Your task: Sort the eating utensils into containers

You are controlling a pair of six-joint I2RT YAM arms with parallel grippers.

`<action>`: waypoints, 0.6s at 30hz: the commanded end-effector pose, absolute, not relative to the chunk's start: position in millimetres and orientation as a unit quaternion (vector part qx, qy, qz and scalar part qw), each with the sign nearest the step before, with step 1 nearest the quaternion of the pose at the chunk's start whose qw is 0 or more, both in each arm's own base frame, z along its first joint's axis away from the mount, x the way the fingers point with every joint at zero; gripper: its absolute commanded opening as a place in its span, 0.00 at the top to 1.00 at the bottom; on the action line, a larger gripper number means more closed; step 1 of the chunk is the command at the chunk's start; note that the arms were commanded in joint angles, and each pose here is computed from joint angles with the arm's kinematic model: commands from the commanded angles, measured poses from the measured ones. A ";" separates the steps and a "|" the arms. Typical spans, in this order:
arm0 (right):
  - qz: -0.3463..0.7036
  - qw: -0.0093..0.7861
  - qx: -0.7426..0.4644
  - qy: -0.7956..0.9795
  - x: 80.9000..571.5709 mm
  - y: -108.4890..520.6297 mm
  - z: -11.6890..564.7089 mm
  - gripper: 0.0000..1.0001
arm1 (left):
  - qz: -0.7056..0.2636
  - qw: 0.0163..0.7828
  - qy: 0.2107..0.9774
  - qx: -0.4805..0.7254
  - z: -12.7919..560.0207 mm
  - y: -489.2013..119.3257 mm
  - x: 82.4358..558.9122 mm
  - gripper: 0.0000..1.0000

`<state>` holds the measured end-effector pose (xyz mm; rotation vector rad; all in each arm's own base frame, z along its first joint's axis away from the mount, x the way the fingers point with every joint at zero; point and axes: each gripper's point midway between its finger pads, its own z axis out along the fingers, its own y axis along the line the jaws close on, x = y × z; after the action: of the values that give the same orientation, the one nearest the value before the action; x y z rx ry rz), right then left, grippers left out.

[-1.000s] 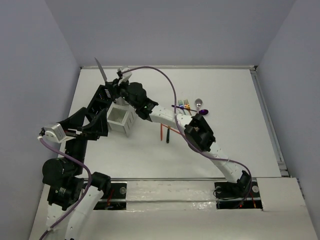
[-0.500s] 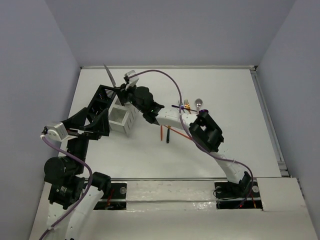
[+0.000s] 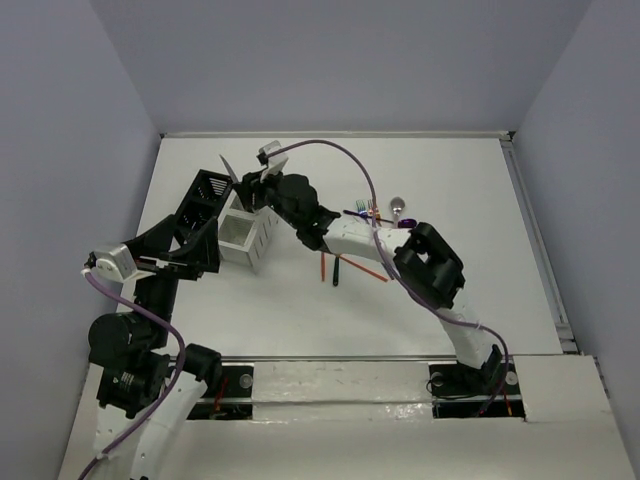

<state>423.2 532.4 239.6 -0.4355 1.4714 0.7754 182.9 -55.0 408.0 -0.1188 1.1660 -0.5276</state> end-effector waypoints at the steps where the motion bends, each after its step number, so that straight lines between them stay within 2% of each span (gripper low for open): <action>1: 0.344 0.674 -0.169 0.631 405.6 498.9 314.1 0.43 | -0.246 0.804 0.540 -0.049 409.0 -57.5 185.5 0.01; 6: 0.292 0.600 -0.166 0.726 382.7 449.2 272.3 0.59 | -0.250 0.805 0.536 -0.047 409.1 -57.3 181.4 0.01; 8: 0.245 0.532 -0.167 0.793 365.7 417.7 225.1 0.63 | -0.254 0.806 0.532 -0.044 410.3 -58.0 178.2 0.01; 9: 0.211 0.491 -0.176 0.827 356.3 398.3 196.5 0.64 | -0.259 0.805 0.532 -0.039 409.5 -60.3 177.3 0.01; 13: 0.133 0.418 -0.163 0.884 334.6 351.8 144.8 0.63 | -0.264 0.803 0.533 -0.032 408.9 -63.5 176.3 0.01; 18: 0.095 0.386 -0.126 0.909 345.9 321.5 115.0 0.62 | -0.266 0.801 0.535 -0.031 407.2 -64.8 178.0 0.01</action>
<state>348.0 364.7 155.0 -0.3949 2.1496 0.4034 183.1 -61.4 400.3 -0.0891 1.1851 -0.5448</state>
